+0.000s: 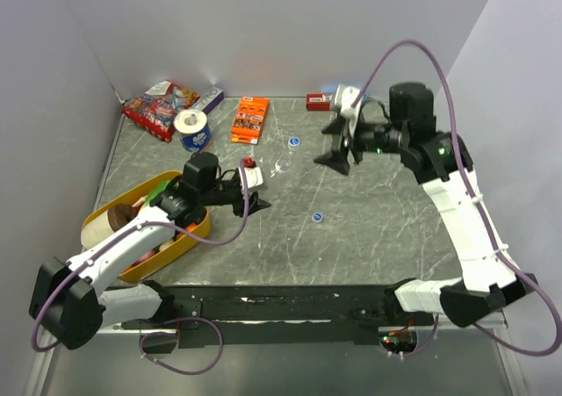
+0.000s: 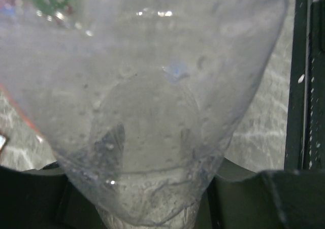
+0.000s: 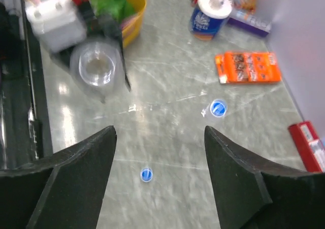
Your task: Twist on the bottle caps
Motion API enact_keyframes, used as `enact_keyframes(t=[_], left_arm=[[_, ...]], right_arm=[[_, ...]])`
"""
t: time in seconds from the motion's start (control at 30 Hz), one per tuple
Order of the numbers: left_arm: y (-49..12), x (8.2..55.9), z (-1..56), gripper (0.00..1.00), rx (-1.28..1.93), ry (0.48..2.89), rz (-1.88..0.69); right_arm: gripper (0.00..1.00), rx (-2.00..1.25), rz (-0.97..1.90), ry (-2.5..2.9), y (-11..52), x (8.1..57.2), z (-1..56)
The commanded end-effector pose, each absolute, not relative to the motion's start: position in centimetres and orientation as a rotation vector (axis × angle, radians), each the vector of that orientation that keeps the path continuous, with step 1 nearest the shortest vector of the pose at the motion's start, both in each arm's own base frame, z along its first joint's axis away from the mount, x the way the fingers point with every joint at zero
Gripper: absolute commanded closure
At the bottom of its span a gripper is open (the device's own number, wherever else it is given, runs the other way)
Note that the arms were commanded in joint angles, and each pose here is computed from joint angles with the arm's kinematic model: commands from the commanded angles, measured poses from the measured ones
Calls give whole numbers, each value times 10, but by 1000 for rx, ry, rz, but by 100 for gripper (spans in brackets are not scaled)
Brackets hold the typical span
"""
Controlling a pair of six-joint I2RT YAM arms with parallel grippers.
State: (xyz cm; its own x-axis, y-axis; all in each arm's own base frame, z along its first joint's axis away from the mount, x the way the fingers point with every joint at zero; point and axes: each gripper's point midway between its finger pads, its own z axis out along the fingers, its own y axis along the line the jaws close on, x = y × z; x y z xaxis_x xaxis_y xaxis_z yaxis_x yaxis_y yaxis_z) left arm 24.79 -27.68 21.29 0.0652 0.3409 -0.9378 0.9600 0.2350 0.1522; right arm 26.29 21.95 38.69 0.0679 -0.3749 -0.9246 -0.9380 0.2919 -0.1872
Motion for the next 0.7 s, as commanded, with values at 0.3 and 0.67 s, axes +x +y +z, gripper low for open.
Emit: enact_keyframes(t=[0.3, 0.67], left_arm=[[-240, 223, 179, 99, 1267, 1595, -676], [-236, 225, 179, 87, 1244, 1608, -671]], right_arm=[[42, -2066, 439, 1278, 186, 242, 146], [38, -2357, 425, 1186, 190, 272, 78]])
